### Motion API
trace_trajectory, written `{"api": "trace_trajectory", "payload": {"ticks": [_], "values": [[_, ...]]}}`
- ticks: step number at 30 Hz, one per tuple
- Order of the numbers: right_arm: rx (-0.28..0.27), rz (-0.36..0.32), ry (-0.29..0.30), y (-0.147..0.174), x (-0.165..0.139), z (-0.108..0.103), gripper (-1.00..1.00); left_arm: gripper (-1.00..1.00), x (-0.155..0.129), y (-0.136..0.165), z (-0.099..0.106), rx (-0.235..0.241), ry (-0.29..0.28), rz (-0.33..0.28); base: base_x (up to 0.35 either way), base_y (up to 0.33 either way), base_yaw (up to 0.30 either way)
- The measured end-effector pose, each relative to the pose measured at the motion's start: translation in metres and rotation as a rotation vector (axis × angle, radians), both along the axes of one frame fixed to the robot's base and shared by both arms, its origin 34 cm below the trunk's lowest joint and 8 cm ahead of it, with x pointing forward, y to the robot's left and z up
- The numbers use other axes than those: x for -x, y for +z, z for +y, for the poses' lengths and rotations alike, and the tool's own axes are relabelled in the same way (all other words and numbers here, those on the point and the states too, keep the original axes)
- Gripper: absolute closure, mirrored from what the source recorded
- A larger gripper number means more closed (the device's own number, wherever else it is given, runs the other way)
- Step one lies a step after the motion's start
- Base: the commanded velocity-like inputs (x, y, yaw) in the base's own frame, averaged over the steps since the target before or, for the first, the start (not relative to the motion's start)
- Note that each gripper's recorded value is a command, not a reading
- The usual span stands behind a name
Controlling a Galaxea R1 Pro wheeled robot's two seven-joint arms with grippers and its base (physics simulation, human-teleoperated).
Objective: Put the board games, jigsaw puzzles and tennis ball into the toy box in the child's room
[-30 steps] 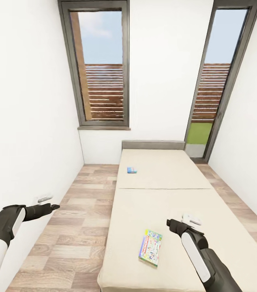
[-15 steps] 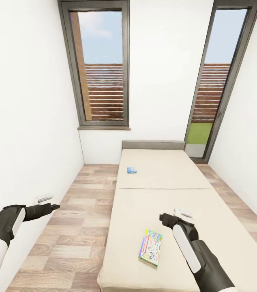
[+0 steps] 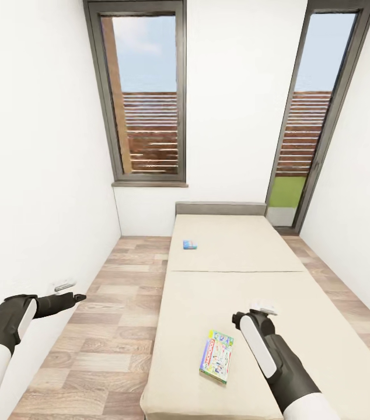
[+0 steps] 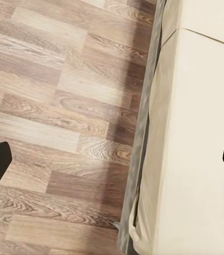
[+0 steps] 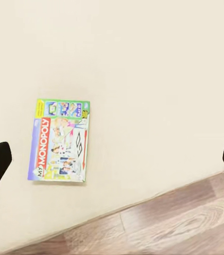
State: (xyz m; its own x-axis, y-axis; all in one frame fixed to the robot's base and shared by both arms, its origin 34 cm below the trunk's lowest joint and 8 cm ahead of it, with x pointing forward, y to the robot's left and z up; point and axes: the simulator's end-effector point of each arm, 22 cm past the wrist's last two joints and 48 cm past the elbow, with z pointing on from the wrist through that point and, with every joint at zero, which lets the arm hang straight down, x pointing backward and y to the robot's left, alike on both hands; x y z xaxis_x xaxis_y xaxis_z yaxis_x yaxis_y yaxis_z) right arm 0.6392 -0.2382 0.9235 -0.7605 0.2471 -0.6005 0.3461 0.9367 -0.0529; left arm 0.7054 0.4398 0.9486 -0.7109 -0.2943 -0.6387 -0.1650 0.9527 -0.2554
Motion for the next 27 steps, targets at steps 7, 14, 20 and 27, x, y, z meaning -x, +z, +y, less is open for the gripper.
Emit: {"api": "trace_trajectory", "payload": {"ticks": [7,14,20,27], "values": [[-0.003,-0.026,0.01,0.006,-0.004,0.01,-1.0,-1.0,0.0,0.0,0.0,-0.002,0.0,-0.001,0.126,0.0,0.0],[0.015,-0.038,0.056,0.006,-0.006,0.026,-1.0,-1.0,0.0,-0.003,0.0,-0.001,0.0,0.005,0.206,0.0,0.0],[0.02,-0.039,0.065,0.005,-0.006,0.029,-1.0,-1.0,0.0,-0.005,0.0,-0.001,0.0,0.008,0.033,0.0,0.0],[0.024,-0.04,0.064,0.005,-0.006,0.025,-1.0,-1.0,0.0,-0.006,0.0,-0.001,-0.001,0.009,0.004,0.0,0.0]]}}
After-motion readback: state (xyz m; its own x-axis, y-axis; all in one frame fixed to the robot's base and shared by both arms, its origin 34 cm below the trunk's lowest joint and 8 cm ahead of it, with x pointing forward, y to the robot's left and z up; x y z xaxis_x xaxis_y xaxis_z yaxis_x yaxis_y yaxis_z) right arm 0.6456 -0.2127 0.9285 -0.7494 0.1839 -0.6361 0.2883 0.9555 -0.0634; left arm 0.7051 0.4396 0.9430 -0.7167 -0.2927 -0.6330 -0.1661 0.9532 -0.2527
